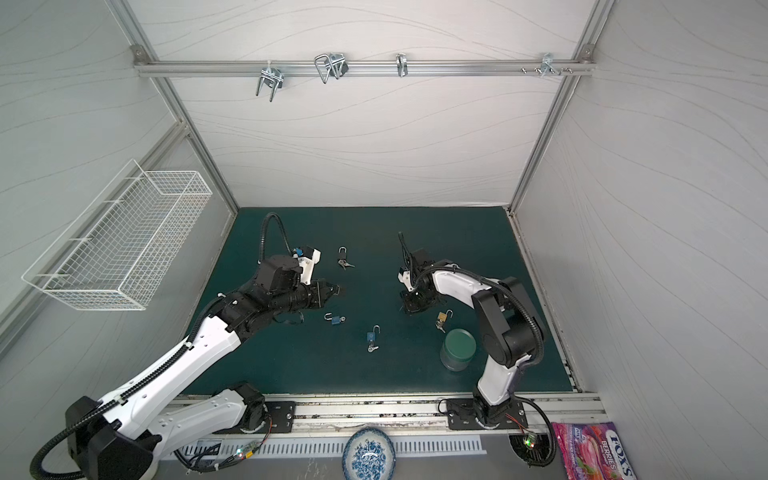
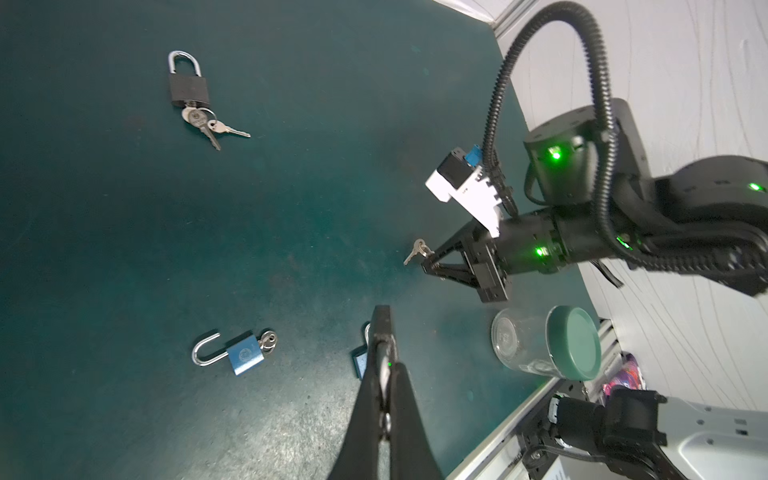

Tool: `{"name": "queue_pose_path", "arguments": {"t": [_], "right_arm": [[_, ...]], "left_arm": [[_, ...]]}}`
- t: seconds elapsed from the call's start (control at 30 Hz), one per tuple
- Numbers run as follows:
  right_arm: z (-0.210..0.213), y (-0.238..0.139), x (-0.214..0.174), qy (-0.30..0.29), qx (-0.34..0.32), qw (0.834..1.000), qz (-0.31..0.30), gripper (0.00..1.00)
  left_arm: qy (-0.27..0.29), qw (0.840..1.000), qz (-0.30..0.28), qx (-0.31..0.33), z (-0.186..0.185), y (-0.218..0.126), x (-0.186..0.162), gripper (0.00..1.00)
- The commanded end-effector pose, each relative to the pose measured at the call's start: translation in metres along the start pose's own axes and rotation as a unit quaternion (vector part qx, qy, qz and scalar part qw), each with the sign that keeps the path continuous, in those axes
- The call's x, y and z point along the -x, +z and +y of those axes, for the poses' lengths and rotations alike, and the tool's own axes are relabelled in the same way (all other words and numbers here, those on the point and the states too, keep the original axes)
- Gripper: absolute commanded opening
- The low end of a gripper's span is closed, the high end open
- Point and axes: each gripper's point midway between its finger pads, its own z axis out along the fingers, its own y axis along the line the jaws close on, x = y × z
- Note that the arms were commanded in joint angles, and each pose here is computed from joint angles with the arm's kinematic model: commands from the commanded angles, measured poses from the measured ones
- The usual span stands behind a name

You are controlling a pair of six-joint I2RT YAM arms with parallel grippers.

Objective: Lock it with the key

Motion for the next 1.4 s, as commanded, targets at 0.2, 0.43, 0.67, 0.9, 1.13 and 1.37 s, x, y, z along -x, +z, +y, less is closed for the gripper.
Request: {"name": "queue_pose_path", "arguments": {"t": [0.2, 0.43, 0.67, 0.9, 1.13, 1.37], "right_arm": [[-0.035, 0.0, 0.021, 0.006, -0.052, 0.999, -0.015, 0.07], [-0.039, -0.01, 0.031, 0.002, -0.07, 0.997, -0.04, 0.38], [-0.026, -0.076, 0.045, -0.022, -0.096, 0.984, -0.149, 0.62], [0.053, -0.166, 0.042, -0.18, -0.036, 0.928, -0.325, 0.8], [0.114, -0.245, 0.031, -0.281, 0.04, 0.833, -0.475, 0.99], [0.18, -0.267, -0.007, -0.456, 0.121, 0.752, -0.461, 0.99]], "left_arm": [[-0.003, 0.998, -0.002, -0.057, -0.023, -0.002, 0.006, 0.0], [-0.01, 0.998, 0.007, -0.061, -0.024, -0.001, 0.005, 0.0], [-0.075, 0.988, -0.009, -0.133, -0.025, -0.01, 0.024, 0.0], [-0.086, 0.976, -0.017, -0.201, -0.04, -0.022, 0.039, 0.0], [-0.082, 0.963, -0.007, -0.255, -0.06, -0.025, 0.046, 0.0], [-0.046, 0.952, 0.003, -0.301, -0.086, -0.034, 0.042, 0.0]]}}
